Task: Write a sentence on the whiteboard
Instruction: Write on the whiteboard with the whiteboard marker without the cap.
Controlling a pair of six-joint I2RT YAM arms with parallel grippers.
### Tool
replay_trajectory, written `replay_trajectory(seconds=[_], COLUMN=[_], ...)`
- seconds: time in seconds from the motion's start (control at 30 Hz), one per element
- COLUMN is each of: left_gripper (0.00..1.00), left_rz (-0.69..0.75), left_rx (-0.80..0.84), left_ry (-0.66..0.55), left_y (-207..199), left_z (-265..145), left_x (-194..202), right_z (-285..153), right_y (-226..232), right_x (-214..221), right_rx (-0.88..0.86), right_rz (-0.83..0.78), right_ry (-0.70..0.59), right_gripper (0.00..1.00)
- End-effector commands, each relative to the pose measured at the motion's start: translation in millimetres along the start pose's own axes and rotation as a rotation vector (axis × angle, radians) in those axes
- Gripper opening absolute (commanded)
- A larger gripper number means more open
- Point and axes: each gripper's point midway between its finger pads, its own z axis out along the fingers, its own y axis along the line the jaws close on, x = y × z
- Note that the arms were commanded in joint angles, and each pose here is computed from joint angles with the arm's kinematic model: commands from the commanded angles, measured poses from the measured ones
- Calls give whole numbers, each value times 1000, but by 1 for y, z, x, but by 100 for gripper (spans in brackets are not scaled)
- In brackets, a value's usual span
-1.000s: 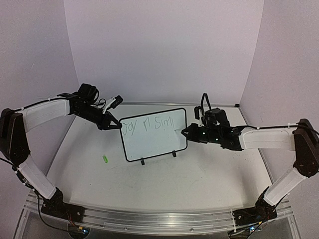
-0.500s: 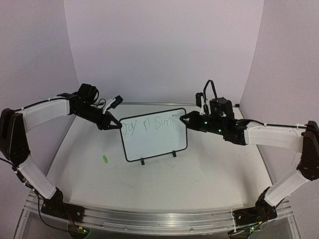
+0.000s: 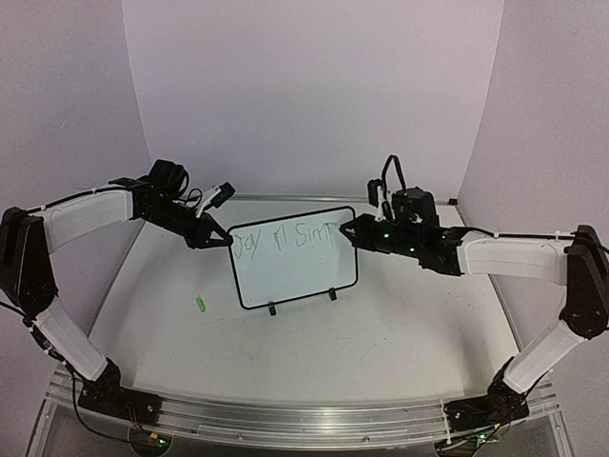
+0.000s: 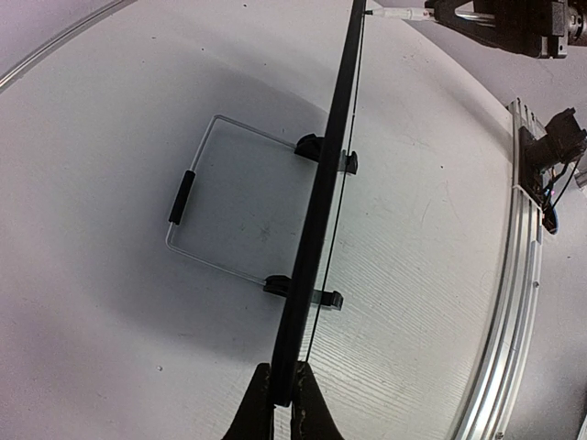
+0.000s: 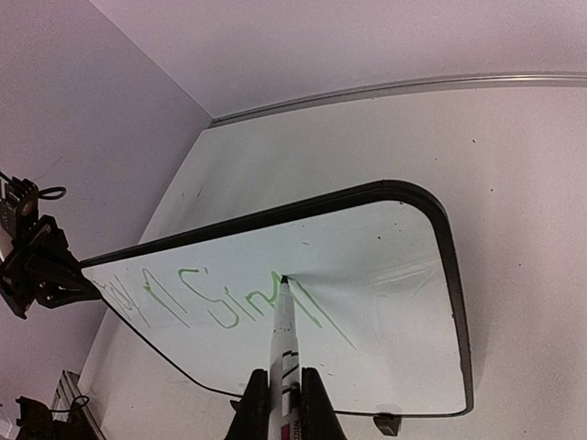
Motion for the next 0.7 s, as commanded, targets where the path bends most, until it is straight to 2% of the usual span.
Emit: replay_trajectory(seconds=[0.0, 0.33, 0.67], left_gripper=[0, 0, 0], left_rz=[57, 58, 60], left_rx=[-109, -110, -110], left_ry=[49, 47, 44], left_y=[20, 19, 19], left_z=[2, 1, 0], left_x=[7, 6, 5], right_z=[-1, -12, -2], right_y=[-1, -15, -15], right_x=[-19, -16, 5], right_rx=[28, 93, 61], right_rz=[7, 20, 20], right_ry=[-71, -86, -3], right_gripper=[0, 0, 0])
